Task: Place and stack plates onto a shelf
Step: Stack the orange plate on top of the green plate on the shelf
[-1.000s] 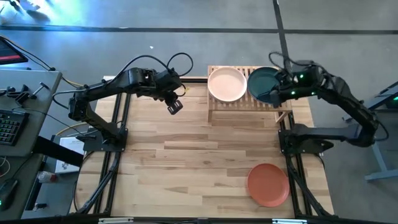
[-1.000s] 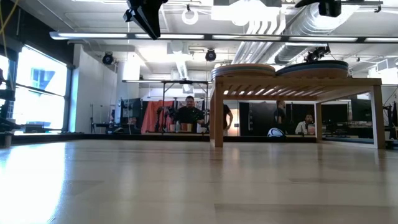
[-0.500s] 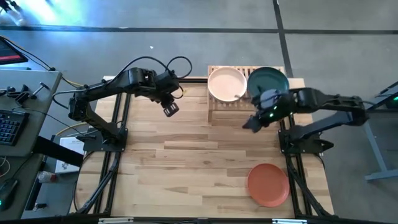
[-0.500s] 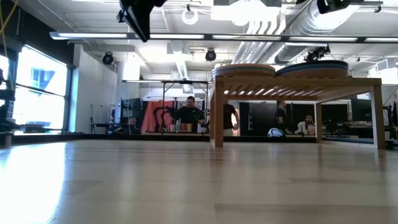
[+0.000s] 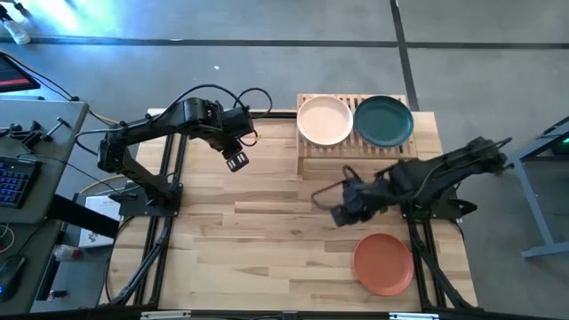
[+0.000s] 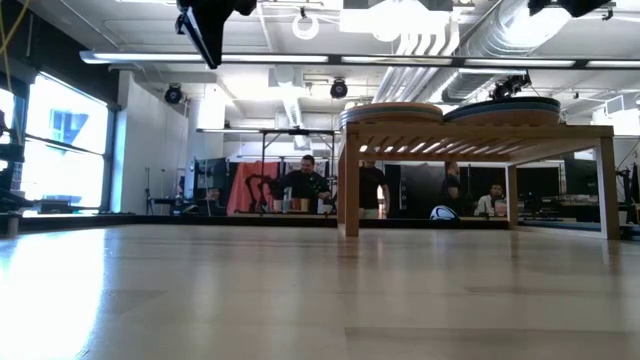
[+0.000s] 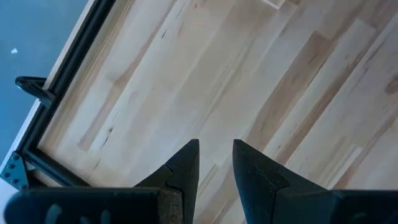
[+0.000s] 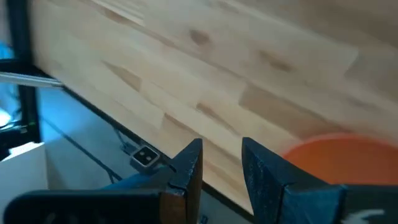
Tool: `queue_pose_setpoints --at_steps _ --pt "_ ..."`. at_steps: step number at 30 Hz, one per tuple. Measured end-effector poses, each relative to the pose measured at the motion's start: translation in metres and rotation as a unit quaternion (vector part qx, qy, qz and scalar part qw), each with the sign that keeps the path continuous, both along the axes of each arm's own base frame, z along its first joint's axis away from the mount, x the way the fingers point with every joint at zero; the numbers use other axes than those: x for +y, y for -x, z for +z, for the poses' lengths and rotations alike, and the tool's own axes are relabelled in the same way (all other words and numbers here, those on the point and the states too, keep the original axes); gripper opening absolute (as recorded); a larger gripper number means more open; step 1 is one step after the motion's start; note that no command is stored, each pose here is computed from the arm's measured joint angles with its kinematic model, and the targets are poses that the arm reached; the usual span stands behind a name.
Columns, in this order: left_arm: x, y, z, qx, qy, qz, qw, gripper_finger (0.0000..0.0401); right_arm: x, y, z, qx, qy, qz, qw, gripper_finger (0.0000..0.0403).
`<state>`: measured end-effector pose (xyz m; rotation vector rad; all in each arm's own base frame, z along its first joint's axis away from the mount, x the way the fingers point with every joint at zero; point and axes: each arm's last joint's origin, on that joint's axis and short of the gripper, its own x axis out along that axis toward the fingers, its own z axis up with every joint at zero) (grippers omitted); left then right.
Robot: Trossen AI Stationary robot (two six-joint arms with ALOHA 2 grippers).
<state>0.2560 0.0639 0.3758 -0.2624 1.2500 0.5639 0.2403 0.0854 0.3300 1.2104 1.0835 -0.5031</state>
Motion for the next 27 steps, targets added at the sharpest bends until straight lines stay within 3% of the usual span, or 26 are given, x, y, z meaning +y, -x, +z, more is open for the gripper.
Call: queue_pose_setpoints --at_steps 12,27 --pt "-0.001 -0.001 0.000 -0.001 -0.004 -0.011 1.000 0.0087 0.066 -0.012 -0.049 0.135 -0.039 -0.085 0.986 0.0094" --pt "0.000 -0.002 0.000 -0.005 -0.006 -0.014 1.000 0.0087 0.110 -0.016 -0.104 0.222 0.010 -0.099 0.970 0.0094"
